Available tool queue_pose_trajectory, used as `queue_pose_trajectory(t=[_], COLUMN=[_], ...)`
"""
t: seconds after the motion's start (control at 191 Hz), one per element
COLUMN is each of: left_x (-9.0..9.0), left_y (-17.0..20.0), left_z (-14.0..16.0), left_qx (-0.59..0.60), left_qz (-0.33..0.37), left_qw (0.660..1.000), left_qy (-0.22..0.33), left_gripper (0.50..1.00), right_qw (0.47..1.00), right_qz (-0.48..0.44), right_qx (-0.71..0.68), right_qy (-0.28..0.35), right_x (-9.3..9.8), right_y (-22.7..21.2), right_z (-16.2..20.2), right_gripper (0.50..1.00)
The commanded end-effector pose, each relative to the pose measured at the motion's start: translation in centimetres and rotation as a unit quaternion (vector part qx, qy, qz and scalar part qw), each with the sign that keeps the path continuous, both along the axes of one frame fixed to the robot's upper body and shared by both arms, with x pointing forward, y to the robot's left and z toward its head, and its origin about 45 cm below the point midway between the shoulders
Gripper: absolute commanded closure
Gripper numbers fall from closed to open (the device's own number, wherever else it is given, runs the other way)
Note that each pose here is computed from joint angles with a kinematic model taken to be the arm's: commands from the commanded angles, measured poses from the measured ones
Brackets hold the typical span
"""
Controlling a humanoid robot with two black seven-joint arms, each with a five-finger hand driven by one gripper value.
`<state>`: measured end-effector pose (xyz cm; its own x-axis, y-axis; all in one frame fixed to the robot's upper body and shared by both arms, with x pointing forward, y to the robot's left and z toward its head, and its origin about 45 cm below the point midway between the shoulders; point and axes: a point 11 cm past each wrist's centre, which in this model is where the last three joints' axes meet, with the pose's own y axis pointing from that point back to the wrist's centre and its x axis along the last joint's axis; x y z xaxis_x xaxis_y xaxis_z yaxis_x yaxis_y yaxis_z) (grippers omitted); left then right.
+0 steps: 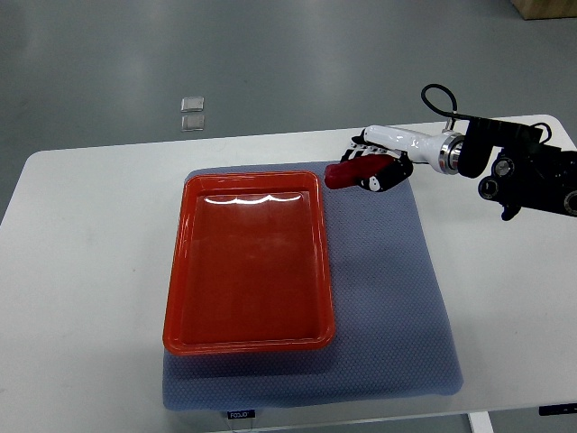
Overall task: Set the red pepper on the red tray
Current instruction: 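Lift the red pepper with the right hand and carry it over the tray, then lower the pepper into the red tray and open the right hand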
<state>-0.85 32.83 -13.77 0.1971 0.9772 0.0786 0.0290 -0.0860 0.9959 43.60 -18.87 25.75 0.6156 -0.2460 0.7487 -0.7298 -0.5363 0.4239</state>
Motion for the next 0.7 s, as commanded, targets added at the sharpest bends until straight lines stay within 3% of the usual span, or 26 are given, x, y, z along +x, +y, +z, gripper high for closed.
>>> queue_pose_trajectory(t=[0.0,0.236,0.435,0.697], left_x=[0.0,0.0,0.0,0.0], left_y=[0.0,-0.1,-0.1,-0.2], left_z=[0.0,0.0,0.0,0.0], left_qx=[0.0,-0.001,-0.001,-0.002], left_qz=[0.001,-0.001,-0.001,-0.002], left_qw=[1.0,1.0,1.0,1.0], left_qy=[0.0,0.0,0.0,0.001], left_gripper=[0.5,0.5,0.5,0.5], right_qw=[1.0,0.996,0.991,0.994], right_qz=[0.02,0.085,0.131,0.1], right_qx=[0.012,0.003,0.001,0.001], right_qy=[0.001,0.007,0.013,0.037], right_x=[0.2,-0.7,-2.7,-2.6], right_y=[3.0,11.2,17.2,15.7], right_z=[0.9,-0.1,-2.3,-5.8], right_gripper=[1.0,1.0,1.0,1.0])
